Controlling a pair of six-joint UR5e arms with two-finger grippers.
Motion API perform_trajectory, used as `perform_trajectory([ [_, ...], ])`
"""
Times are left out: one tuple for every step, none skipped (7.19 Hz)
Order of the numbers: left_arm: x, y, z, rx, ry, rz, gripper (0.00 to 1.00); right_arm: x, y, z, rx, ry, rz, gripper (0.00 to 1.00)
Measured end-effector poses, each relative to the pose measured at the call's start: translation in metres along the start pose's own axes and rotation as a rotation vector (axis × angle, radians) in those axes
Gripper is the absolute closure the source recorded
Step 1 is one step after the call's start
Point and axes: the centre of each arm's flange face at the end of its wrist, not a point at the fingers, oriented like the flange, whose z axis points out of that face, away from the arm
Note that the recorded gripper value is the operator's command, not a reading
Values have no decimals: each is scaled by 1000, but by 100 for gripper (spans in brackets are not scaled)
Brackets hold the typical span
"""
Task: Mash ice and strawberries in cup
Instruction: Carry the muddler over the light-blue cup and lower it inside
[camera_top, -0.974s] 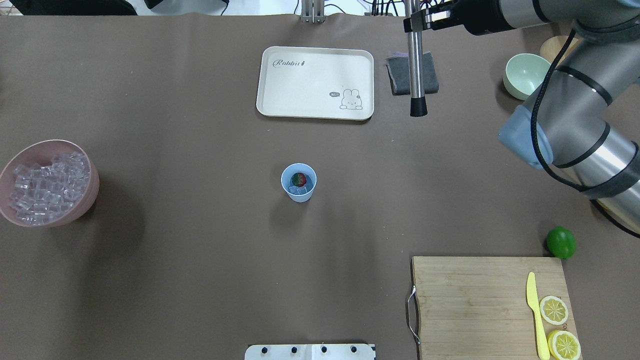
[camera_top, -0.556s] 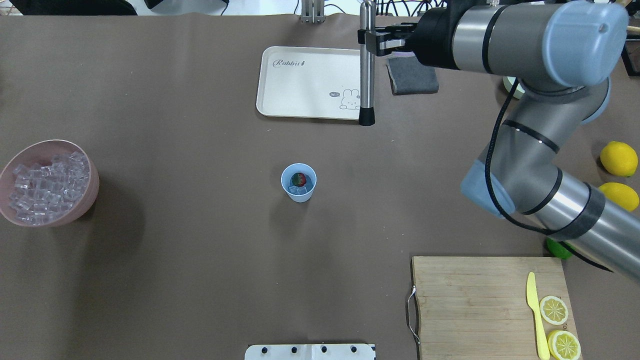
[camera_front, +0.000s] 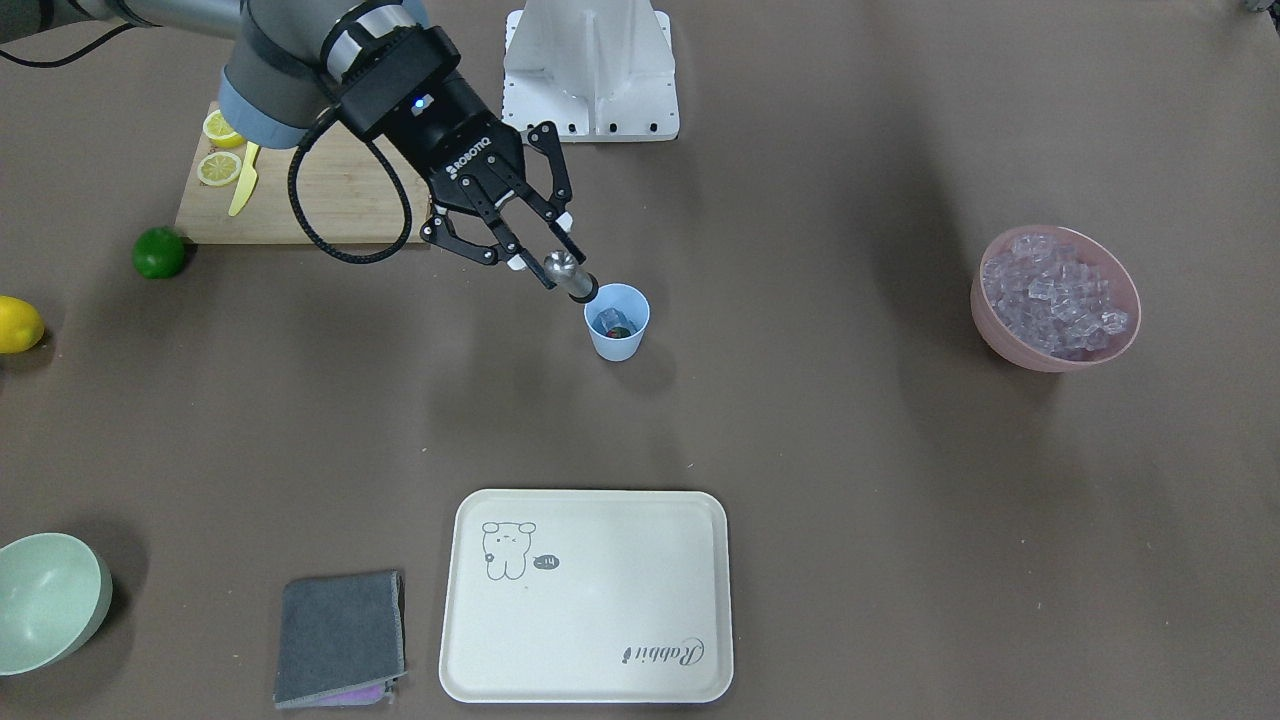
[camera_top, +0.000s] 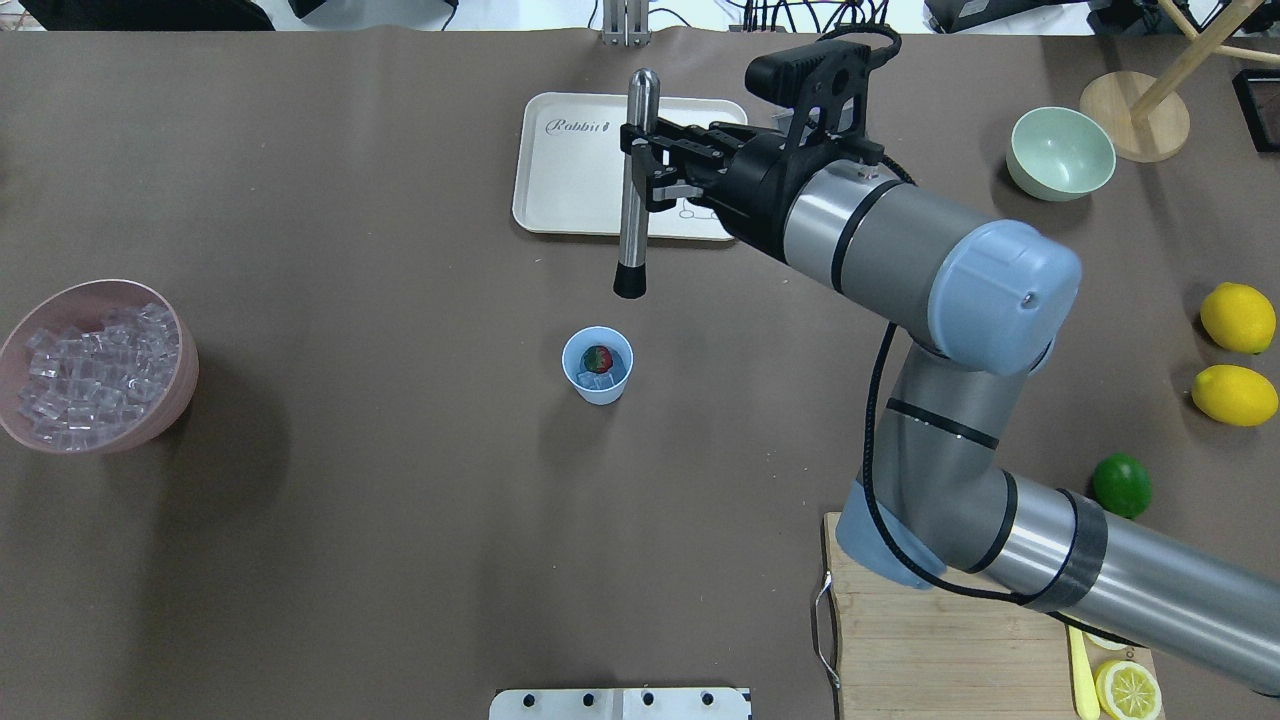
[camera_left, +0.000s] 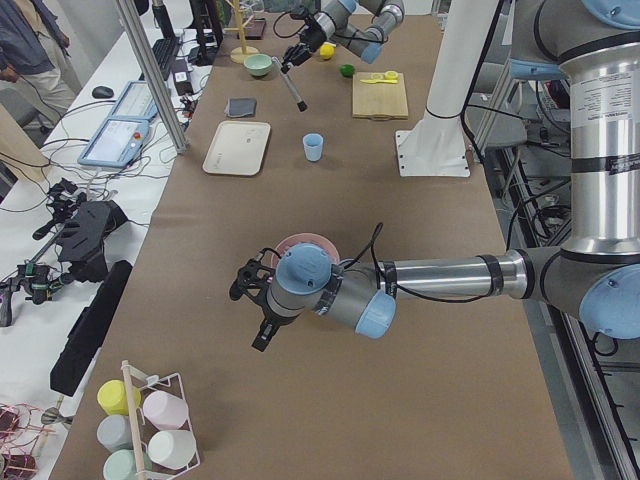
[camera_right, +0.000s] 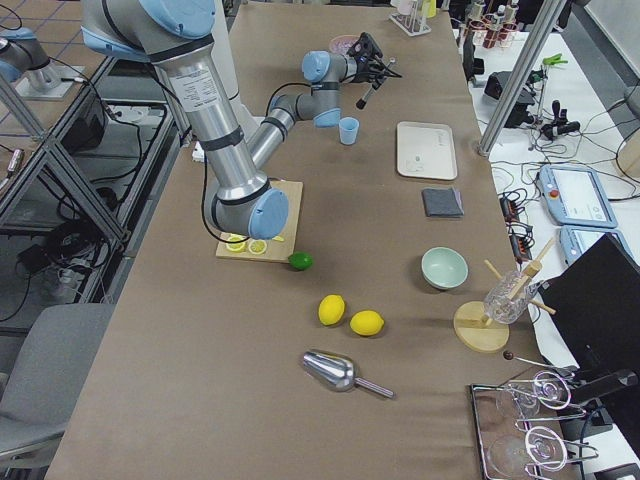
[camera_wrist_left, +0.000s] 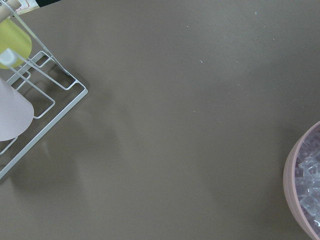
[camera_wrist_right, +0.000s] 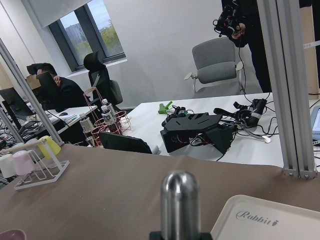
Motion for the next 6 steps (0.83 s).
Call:
perform_trajectory([
  [-2,1,2,-3,5,-5,3,-18,15,1,36,23,-10,100],
  [-5,4,5,-9,8,-12,3,-30,22,1,67,42,-34,100],
  [-9,6,8,-14,9,-18,3,-34,25,1,86,57,-64,100],
  [-11,8,10,-18,10,-22,3,-36,28,2,102,77,-84,100],
  [-12,10,12,-21,10,-26,3,-42,36,8,112,98,-100,100],
  [-14,12,13,-24,11,-29,3,-48,45,16,116,118,-113,100],
])
